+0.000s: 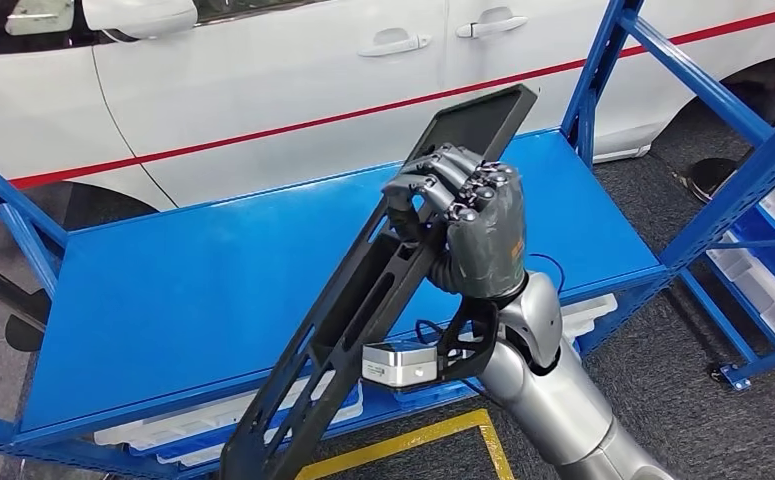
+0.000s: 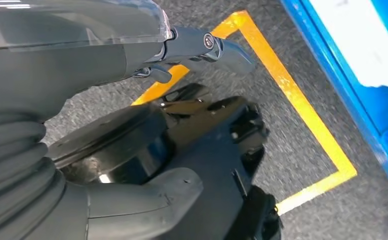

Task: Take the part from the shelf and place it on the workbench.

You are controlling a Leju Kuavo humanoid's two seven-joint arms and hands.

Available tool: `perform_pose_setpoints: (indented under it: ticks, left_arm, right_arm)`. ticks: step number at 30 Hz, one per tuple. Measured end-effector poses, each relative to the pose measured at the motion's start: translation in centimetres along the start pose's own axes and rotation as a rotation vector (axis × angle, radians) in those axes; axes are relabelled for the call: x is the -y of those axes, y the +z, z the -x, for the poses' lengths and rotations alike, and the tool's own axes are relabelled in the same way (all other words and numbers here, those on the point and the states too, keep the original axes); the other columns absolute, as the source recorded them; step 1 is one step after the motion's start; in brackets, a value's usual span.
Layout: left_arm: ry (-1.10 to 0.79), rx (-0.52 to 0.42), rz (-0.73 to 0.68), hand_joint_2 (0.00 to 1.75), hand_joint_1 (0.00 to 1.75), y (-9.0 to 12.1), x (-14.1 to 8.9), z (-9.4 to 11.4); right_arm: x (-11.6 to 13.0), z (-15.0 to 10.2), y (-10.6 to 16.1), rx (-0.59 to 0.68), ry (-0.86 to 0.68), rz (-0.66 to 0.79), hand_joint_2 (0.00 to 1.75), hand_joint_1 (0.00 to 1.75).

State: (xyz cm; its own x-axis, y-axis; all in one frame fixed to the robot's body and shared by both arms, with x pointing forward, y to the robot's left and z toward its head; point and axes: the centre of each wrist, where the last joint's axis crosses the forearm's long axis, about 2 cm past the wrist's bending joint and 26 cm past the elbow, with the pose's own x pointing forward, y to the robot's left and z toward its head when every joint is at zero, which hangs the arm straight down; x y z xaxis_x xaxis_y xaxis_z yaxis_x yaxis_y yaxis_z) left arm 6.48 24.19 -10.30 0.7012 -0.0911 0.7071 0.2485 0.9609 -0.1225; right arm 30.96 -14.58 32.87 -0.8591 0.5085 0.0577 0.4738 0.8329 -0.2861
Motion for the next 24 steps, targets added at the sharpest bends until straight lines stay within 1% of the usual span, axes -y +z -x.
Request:
perform_pose_setpoints:
  ticks: [6,10,12,16,20,24]
  left_arm:
    - [-0.005,0.007,-0.019,1.75,0.00,-0.6,-0.2,-0.9]
    - [0.002,0.013,-0.006,1.75,0.00,-0.7,-0.2,-0.9]
    - [0.004,0.019,0.000,1.75,0.00,-0.8,-0.1,-1.1]
    - [0.008,0.017,0.008,1.75,0.00,-0.9,0.2,-1.1]
    - [0.007,0.019,0.010,1.75,0.00,-1.1,0.3,-1.4]
    - [0.005,0.023,0.012,1.75,0.00,-1.3,0.3,-1.7]
  right_arm:
    - [-0.8,-1.1,0.6,-0.067,-0.205,-0.103,1.75,1.75]
    - [-1.4,-1.4,1.0,-0.141,-0.420,-0.235,1.75,1.75]
    - [-1.6,-1.5,1.5,-0.157,-0.478,-0.284,1.75,1.75]
    - [-1.8,-1.8,2.4,-0.163,-0.499,-0.321,1.75,1.75]
    - [-1.8,-2.3,2.6,-0.120,-0.505,-0.336,1.75,1.75]
    - [-1.8,-2.5,2.7,-0.108,-0.509,-0.336,1.75,1.75]
